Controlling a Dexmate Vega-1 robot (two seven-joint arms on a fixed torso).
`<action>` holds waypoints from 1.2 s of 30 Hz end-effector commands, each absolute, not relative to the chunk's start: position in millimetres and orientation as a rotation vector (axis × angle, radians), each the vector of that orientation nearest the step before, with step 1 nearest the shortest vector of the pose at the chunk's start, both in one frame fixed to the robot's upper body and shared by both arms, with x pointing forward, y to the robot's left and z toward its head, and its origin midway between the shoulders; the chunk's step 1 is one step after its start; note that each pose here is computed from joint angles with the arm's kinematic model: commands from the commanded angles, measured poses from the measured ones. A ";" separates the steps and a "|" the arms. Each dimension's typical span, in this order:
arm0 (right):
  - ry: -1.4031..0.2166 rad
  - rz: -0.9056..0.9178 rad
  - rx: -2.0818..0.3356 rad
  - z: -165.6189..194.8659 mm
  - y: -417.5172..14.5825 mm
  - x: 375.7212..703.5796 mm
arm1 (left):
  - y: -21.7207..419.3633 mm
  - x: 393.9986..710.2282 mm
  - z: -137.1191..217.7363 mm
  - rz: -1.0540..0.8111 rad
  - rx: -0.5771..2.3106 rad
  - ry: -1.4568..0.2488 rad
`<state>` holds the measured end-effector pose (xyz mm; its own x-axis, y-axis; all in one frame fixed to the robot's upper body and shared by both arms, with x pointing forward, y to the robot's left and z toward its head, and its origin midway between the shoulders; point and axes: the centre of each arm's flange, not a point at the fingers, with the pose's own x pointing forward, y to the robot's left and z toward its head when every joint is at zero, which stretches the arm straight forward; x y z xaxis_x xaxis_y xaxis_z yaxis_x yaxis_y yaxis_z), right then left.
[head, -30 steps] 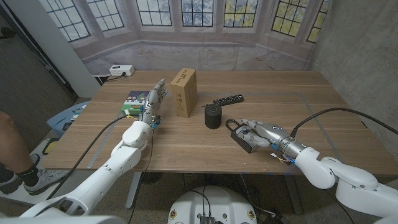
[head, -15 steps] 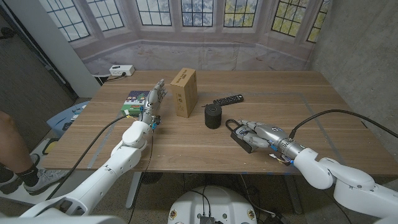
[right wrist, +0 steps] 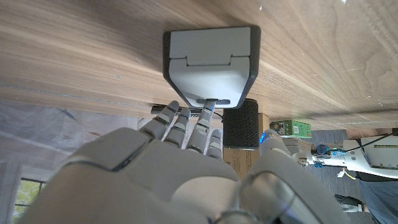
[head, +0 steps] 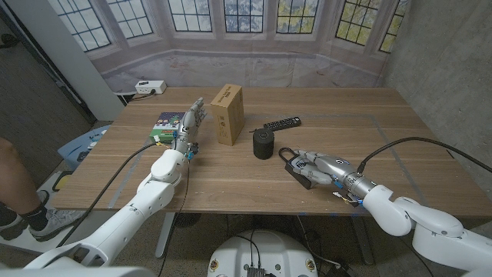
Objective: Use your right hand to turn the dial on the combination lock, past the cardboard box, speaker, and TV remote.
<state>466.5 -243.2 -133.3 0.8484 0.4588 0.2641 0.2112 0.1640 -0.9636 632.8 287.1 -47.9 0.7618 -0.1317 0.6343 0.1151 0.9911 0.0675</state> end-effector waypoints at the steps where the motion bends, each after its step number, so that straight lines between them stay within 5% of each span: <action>1: -0.575 0.189 -1.416 -133.6 -243.9 463.2 | 285.6 633.7 -47.0 -0.142 0.028 -0.691; 36: -0.565 0.185 -1.415 -137.7 -247.3 461.4 | 283.9 632.8 -47.8 -0.134 0.027 -0.694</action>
<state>463.3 -246.7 -136.7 0.8538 0.4490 0.2636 0.2076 0.1707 -0.9632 633.5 285.0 -47.7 0.7620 -0.1319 0.6340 0.1136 0.9911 0.0696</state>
